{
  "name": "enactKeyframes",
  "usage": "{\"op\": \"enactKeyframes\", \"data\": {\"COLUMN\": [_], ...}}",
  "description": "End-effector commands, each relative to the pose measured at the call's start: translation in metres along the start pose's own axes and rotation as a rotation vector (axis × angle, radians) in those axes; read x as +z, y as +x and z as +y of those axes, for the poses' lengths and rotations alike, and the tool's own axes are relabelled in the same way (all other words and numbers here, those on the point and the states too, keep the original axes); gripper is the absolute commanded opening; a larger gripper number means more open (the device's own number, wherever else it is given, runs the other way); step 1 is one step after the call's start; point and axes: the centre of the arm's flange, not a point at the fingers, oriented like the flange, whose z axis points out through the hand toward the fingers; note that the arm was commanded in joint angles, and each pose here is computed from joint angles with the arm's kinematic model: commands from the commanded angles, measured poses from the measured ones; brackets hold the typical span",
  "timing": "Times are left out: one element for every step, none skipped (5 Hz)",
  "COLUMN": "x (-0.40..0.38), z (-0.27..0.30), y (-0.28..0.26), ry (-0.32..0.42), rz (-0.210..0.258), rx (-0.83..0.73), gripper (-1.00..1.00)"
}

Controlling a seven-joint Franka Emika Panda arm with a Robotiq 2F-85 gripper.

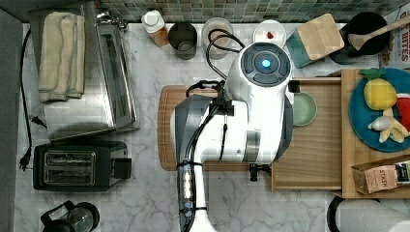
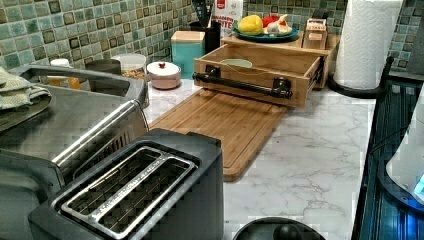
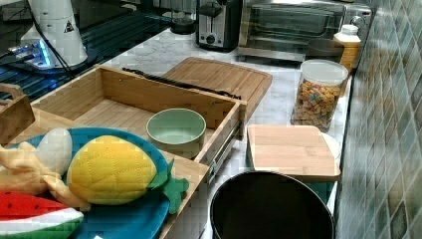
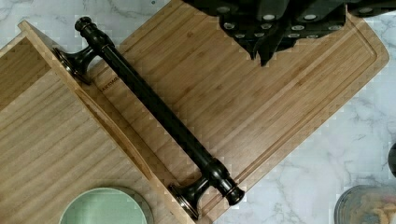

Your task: Close the drawer.

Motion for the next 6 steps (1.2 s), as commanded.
{"op": "enactKeyframes", "data": {"x": [0.005, 0.005, 0.028, 0.055, 0.074, 0.09], "z": [0.005, 0.005, 0.025, 0.019, -0.005, -0.026], "y": [0.002, 0.002, -0.003, -0.025, -0.046, -0.062], "ry": [-0.006, -0.006, 0.08, 0.142, 0.125, 0.058], "rz": [-0.009, -0.009, 0.03, 0.058, 0.05, 0.047], "rx": [0.01, 0.01, -0.086, -0.189, -0.288, -0.412], "gripper": [-1.0, -1.0, -1.0, -1.0, -1.0, -1.0]}}
